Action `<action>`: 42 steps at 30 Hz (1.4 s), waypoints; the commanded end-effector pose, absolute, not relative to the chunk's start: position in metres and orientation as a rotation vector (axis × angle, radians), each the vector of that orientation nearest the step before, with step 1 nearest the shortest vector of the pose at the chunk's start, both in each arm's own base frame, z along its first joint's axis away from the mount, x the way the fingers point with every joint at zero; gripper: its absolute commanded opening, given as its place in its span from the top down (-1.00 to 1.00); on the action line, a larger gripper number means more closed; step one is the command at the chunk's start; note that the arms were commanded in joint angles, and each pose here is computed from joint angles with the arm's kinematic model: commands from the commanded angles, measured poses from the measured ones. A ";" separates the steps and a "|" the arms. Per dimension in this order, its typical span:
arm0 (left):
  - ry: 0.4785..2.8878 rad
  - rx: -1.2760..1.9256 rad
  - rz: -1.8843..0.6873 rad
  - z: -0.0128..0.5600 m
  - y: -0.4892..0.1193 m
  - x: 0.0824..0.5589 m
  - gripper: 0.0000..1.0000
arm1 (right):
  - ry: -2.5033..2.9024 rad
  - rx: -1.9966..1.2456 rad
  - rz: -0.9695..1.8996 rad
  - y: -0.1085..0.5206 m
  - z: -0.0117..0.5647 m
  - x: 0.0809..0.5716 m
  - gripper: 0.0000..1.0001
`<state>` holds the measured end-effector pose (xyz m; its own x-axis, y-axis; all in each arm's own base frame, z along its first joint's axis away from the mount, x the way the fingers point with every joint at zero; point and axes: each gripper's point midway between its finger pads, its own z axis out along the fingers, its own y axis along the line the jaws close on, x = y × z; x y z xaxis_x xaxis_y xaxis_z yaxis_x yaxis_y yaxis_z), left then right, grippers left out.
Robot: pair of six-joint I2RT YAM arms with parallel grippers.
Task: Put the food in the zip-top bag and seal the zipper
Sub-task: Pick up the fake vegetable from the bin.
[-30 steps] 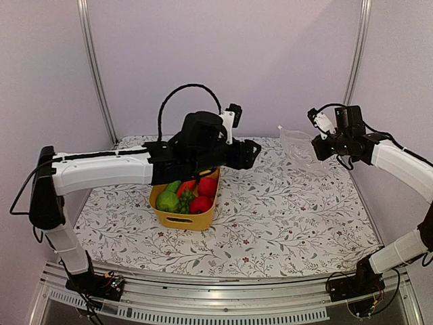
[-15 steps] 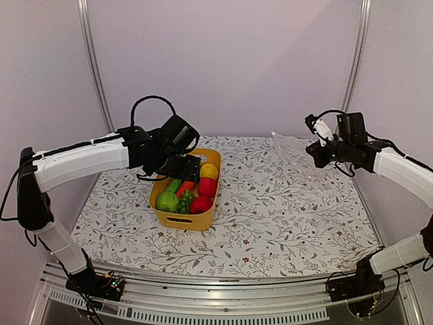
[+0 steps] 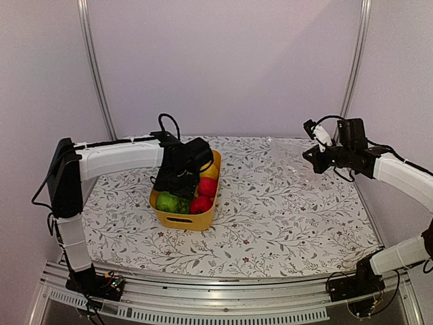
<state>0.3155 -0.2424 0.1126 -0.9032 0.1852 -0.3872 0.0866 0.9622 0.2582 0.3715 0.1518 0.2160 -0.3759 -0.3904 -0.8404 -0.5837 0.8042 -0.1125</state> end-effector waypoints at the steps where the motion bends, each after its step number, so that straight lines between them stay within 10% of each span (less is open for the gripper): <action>1: 2.743 0.132 0.536 0.104 -0.213 0.307 -0.57 | 1.975 -0.728 0.296 0.156 0.223 0.365 1.00; 11: 2.808 0.149 0.583 0.072 -0.210 0.301 -0.60 | 1.972 -0.727 0.299 0.155 0.224 0.362 1.00; 21: 2.780 0.160 0.587 0.075 -0.210 0.307 -0.12 | 1.966 -0.713 0.275 0.151 0.227 0.359 1.00; 42: 2.455 0.284 0.410 0.196 -0.250 0.351 0.26 | 2.057 -0.768 0.208 0.145 0.244 0.365 1.00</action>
